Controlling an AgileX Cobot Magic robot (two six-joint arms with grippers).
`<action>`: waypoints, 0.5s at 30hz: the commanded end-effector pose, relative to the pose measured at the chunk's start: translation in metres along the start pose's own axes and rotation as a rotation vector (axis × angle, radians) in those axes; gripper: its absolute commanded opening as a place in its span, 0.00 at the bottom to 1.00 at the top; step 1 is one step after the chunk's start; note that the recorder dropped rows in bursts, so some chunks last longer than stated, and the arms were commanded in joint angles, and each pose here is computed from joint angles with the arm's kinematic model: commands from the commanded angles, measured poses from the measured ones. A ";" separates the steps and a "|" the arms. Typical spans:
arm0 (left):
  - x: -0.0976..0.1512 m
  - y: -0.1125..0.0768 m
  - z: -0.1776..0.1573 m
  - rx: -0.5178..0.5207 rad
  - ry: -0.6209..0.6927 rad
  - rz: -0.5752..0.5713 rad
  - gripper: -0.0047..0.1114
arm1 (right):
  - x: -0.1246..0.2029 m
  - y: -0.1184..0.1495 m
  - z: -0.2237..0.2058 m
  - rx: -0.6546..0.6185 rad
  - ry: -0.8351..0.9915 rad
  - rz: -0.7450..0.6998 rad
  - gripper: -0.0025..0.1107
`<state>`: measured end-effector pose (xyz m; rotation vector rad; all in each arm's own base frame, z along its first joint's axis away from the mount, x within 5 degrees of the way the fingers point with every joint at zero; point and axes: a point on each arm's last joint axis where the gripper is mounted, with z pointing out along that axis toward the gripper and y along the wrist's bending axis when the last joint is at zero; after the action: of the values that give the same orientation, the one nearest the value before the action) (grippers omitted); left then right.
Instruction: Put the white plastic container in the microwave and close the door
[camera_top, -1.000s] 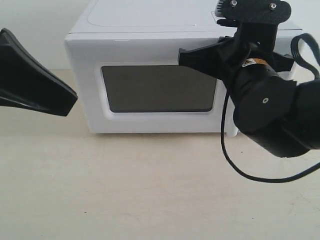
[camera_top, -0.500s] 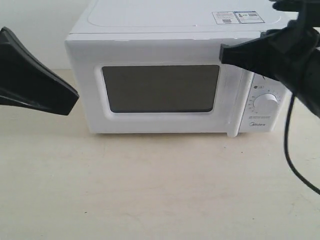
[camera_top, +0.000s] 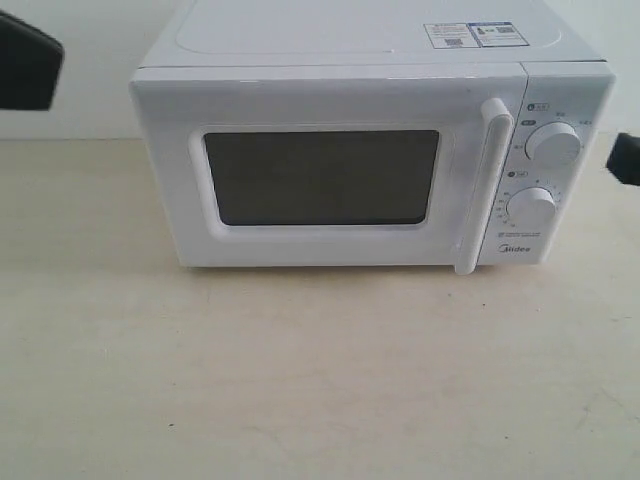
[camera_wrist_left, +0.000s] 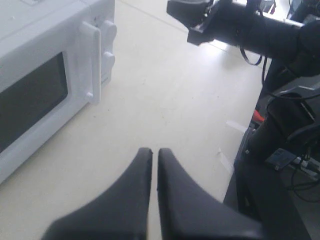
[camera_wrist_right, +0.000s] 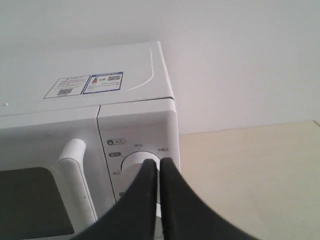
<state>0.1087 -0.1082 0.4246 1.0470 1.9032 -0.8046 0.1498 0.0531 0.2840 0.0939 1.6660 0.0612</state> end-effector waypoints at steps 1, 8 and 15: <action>0.000 -0.013 -0.016 -0.008 -0.081 -0.036 0.08 | -0.005 -0.011 -0.011 0.005 -0.032 0.061 0.02; 0.006 -0.021 -0.027 -0.049 -0.236 -0.062 0.08 | -0.006 -0.018 -0.015 0.040 -0.027 0.132 0.02; 0.005 -0.024 -0.039 -0.086 -0.462 -0.147 0.08 | -0.007 -0.018 -0.015 0.042 -0.028 0.132 0.02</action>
<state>0.0754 -0.0890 0.4388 0.6938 1.6646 -0.9097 0.1355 0.0366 0.2900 0.2295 1.6404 0.1342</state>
